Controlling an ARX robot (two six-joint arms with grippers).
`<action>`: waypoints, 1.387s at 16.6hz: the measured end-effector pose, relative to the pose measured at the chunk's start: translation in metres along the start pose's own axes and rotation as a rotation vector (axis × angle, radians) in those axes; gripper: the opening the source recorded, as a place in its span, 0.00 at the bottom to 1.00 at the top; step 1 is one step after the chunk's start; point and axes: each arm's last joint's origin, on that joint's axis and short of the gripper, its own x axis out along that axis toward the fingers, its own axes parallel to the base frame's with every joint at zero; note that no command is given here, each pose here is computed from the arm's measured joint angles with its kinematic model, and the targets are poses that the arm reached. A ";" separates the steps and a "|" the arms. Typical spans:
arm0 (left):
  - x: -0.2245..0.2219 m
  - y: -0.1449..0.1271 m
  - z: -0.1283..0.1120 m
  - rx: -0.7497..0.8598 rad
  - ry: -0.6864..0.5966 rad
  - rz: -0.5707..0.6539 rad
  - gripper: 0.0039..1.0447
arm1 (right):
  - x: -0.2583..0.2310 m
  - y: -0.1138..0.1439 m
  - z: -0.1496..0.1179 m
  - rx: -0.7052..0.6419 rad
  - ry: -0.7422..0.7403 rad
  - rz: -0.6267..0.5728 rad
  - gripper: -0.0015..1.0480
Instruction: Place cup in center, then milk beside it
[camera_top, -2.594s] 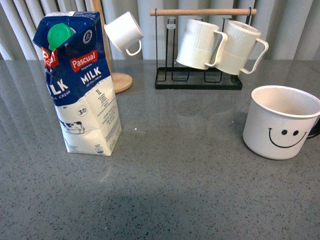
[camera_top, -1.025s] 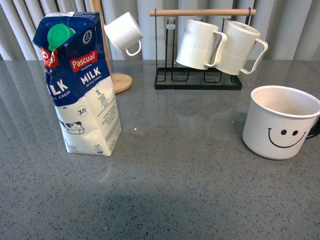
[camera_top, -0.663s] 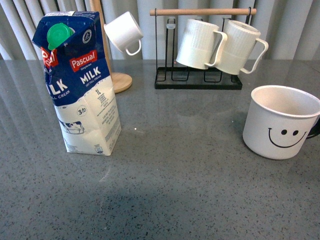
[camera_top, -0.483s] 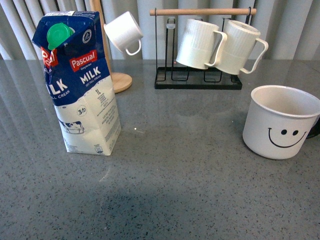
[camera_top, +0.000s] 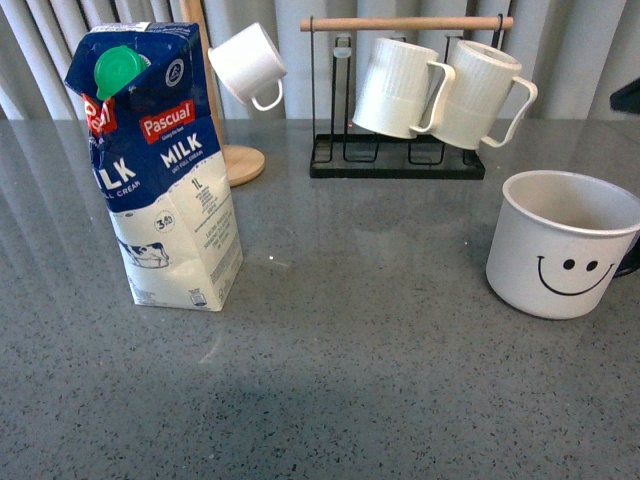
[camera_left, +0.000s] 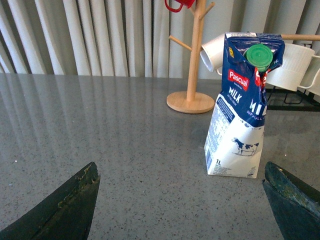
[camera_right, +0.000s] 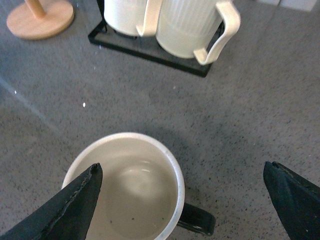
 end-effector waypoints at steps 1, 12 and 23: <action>0.000 0.000 0.000 0.000 0.000 0.000 0.94 | 0.009 0.000 -0.004 -0.019 0.047 0.020 0.94; 0.000 0.000 0.000 0.000 0.000 0.000 0.94 | 0.061 -0.010 -0.012 -0.088 0.296 0.102 0.90; 0.000 0.000 0.000 0.000 0.000 0.000 0.94 | 0.058 -0.007 -0.006 -0.069 0.313 0.074 0.03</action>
